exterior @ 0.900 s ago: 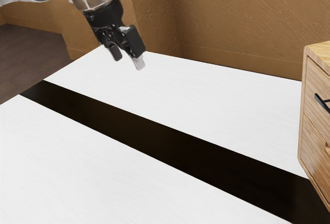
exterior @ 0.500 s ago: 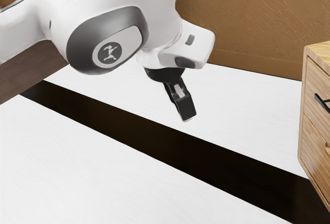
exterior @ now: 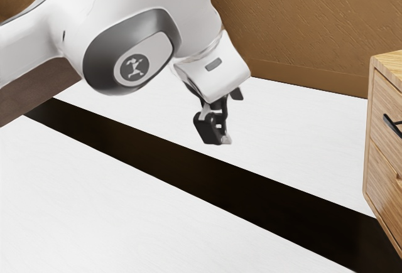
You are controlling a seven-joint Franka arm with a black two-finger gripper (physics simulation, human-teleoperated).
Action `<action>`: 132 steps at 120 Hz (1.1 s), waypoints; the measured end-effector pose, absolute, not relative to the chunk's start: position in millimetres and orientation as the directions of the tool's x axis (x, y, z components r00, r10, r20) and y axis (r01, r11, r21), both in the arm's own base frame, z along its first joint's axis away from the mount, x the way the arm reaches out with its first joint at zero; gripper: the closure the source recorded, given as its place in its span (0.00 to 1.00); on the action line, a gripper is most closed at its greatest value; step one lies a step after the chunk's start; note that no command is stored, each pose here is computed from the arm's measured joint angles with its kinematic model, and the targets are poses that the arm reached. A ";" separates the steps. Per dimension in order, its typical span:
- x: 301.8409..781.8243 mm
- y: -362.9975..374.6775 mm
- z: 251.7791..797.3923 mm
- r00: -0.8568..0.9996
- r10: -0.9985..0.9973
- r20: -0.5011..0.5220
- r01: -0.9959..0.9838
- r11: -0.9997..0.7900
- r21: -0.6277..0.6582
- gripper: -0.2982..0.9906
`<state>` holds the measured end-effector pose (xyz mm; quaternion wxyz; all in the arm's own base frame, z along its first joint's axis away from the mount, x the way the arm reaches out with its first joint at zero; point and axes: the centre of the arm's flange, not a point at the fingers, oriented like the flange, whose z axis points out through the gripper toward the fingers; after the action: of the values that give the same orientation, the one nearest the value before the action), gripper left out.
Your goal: Pull the drawer handle with one arm to open the drawer
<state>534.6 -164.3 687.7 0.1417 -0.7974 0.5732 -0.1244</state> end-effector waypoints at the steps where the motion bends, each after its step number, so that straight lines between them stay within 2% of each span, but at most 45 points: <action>1: 534.9 -164.4 687.2 0.302 -0.953 0.033 -0.883 -0.293 -0.368 0.25; 43: 532.3 -186.3 681.4 -0.092 -0.990 -0.111 -0.928 0.125 -0.350 0.25; 71: 534.9 -187.8 678.1 -0.236 -0.960 -0.152 -0.901 0.274 -0.335 0.25; 91: 532.8 -213.2 669.9 -0.407 -0.894 -0.189 -0.839 0.447 -0.309 0.25; 132: 508.7 -284.5 689.8 -0.642 -0.722 -0.260 -0.627 0.689 -0.364 0.25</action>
<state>508.7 -284.5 689.8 0.1956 -0.3755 0.8978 -0.1212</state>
